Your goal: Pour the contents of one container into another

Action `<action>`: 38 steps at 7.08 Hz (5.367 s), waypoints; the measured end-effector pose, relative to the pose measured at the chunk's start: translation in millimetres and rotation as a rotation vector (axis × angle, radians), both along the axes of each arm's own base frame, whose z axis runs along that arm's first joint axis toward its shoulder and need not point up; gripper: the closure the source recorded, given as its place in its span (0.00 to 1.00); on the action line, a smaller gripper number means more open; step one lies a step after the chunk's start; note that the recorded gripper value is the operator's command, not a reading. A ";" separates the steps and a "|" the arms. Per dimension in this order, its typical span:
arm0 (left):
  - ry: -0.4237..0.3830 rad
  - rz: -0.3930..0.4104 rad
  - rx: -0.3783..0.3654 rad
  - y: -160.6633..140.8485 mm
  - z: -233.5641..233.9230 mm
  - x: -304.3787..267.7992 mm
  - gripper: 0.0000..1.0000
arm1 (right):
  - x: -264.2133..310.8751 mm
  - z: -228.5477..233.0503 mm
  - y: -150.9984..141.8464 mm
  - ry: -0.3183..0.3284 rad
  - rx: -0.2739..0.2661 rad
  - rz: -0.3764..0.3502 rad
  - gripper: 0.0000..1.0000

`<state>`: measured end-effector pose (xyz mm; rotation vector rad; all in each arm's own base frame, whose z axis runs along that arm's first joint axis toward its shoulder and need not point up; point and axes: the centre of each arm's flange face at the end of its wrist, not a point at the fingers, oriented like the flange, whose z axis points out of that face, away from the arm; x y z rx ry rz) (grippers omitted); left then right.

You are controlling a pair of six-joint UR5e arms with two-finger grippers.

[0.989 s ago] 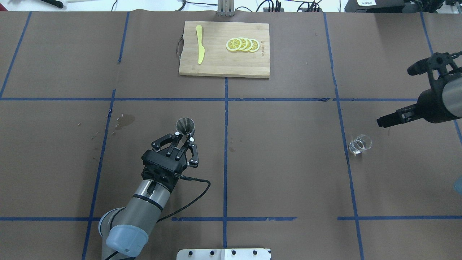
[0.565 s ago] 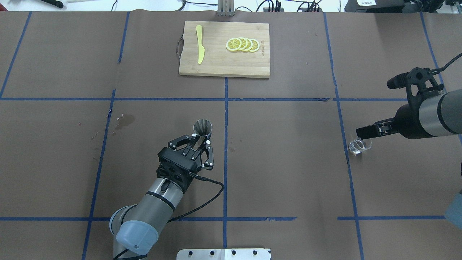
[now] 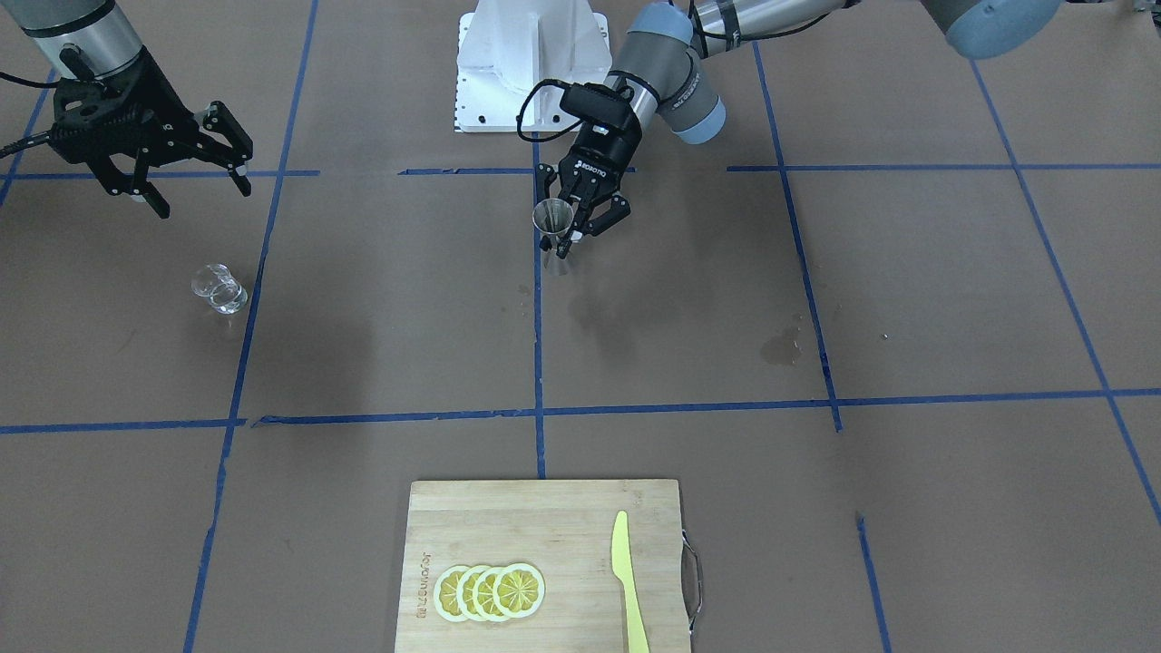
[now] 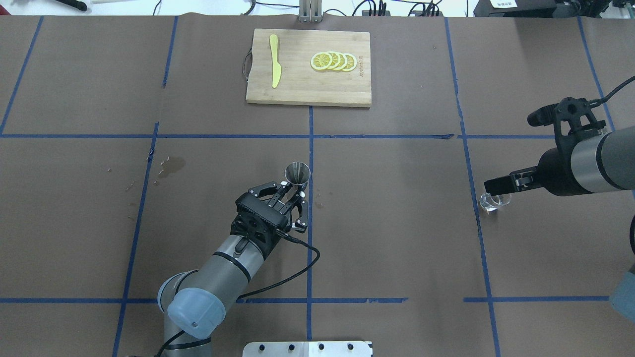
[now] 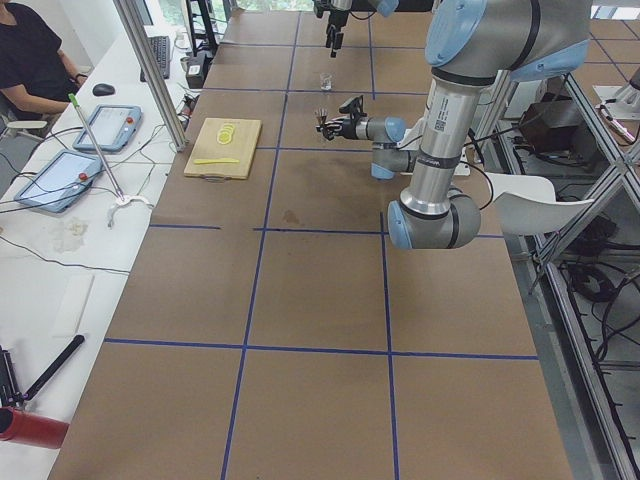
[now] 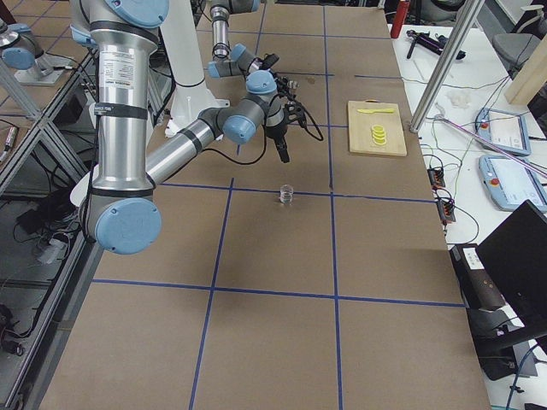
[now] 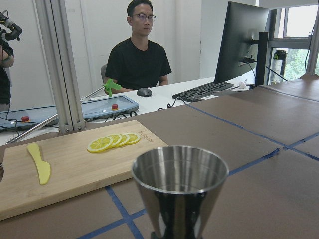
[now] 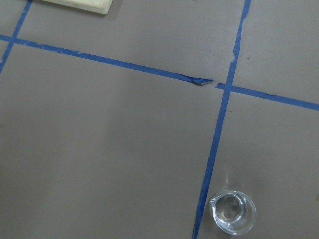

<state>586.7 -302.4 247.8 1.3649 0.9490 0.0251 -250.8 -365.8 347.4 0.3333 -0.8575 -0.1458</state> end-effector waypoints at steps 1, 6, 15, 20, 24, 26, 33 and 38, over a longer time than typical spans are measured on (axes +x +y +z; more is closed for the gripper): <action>-0.012 0.009 0.011 0.0 -0.7 1.4 1.00 | -6.1 -1.0 4.3 -0.003 0.007 -0.013 0.00; -0.009 0.027 0.031 1.7 -8.5 2.4 1.00 | -67.4 0.3 45.2 0.005 -0.061 0.223 0.01; 0.084 0.113 0.132 -2.1 4.3 24.9 1.00 | -129.7 79.5 128.2 0.003 0.264 0.808 0.06; 0.082 0.106 0.157 -4.2 -8.9 26.5 1.00 | -144.8 140.1 133.7 -0.058 0.415 0.934 0.07; 0.074 0.107 0.160 -4.4 -11.0 27.9 1.00 | -154.1 190.0 135.0 -0.021 0.453 0.929 0.07; 0.073 0.107 0.160 -4.4 -11.1 28.1 1.00 | -158.3 205.6 136.7 0.003 0.464 0.917 0.08; 0.081 0.105 0.162 -4.7 -18.7 29.0 1.00 | -172.9 212.5 127.3 0.025 0.470 0.927 0.10; 0.081 0.105 0.162 -4.4 -19.0 29.2 1.00 | -171.1 225.2 108.5 0.036 0.445 0.958 0.10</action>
